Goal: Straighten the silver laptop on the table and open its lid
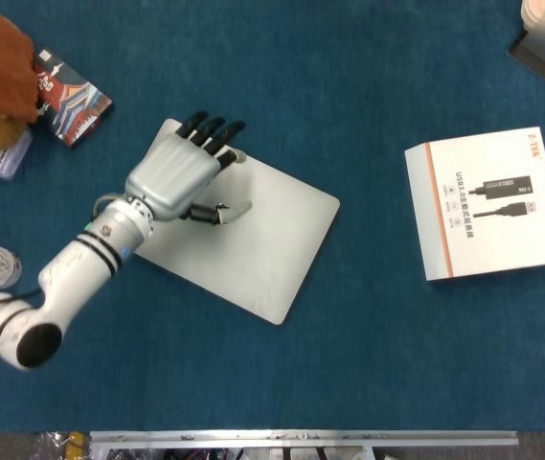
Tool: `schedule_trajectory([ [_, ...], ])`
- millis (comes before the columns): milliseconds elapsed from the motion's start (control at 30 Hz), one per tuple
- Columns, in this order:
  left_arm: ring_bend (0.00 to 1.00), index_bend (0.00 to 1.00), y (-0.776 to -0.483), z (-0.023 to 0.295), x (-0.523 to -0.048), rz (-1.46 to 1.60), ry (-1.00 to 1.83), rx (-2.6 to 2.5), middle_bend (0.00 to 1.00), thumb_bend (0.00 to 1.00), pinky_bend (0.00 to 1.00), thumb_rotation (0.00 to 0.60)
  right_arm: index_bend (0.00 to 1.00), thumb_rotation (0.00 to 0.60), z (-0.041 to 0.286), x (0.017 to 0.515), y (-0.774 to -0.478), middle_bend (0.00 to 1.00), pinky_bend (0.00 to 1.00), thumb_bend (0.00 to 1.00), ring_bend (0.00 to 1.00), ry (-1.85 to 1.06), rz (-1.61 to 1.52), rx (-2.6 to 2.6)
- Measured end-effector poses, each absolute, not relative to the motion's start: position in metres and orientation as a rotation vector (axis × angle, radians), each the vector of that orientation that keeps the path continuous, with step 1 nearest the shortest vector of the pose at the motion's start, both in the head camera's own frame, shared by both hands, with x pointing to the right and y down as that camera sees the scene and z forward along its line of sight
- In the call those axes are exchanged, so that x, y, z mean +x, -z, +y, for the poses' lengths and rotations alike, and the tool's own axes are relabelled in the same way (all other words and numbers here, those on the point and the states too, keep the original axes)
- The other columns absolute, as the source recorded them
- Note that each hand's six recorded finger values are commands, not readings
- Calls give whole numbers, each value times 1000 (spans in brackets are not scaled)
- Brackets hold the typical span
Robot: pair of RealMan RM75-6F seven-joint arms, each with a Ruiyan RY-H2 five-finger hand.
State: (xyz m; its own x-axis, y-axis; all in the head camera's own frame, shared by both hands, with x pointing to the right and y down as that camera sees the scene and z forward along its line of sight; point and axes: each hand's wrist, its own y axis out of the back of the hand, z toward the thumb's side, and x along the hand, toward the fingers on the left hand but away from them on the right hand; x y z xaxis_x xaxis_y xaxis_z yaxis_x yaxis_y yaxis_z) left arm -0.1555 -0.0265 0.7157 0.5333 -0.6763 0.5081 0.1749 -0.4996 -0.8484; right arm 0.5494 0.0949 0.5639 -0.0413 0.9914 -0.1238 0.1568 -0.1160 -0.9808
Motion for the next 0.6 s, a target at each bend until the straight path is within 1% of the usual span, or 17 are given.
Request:
schedule_trajectory([
  [267,0,227,-736,-58,-165,450,1198,-1815,0,213,0,0,16,600,95,547,-567,174,74,252,88,-1273,-1298,-1393],
  [600,0,224,-757,-75,-172,477,1246,-1815,0,210,0,0,16,600,95,544,-568,174,74,252,88,-1283,-1291,-1391],
])
